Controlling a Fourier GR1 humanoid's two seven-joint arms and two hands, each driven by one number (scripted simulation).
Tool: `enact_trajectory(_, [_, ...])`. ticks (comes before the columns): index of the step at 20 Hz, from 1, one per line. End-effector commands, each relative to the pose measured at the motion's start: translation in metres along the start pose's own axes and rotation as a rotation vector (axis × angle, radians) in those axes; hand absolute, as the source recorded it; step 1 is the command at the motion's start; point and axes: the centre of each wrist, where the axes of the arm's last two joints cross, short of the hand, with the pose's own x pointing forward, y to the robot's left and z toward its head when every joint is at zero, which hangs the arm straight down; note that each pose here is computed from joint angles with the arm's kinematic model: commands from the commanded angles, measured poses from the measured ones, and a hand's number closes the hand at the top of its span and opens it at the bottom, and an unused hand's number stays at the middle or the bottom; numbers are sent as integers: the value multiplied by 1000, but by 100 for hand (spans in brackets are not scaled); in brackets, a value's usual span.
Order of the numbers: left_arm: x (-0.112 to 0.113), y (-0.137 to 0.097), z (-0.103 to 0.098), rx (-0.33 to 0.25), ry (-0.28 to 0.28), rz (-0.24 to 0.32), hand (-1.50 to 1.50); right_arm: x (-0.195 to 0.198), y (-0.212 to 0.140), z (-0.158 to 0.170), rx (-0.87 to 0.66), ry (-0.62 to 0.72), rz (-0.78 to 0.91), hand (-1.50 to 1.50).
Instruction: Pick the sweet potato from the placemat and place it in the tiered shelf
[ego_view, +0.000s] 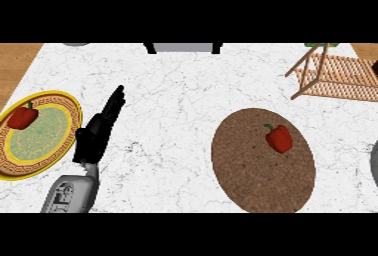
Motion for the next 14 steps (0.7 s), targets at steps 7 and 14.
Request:
enact_trajectory(7, [-21,-4,21,1,16,21,0,20,-137,-26,-58,242,112,-150])
enact_trajectory(14, [-7,-7,5,28,9,10,0,-9,-215,-13,9,228,183,-150])
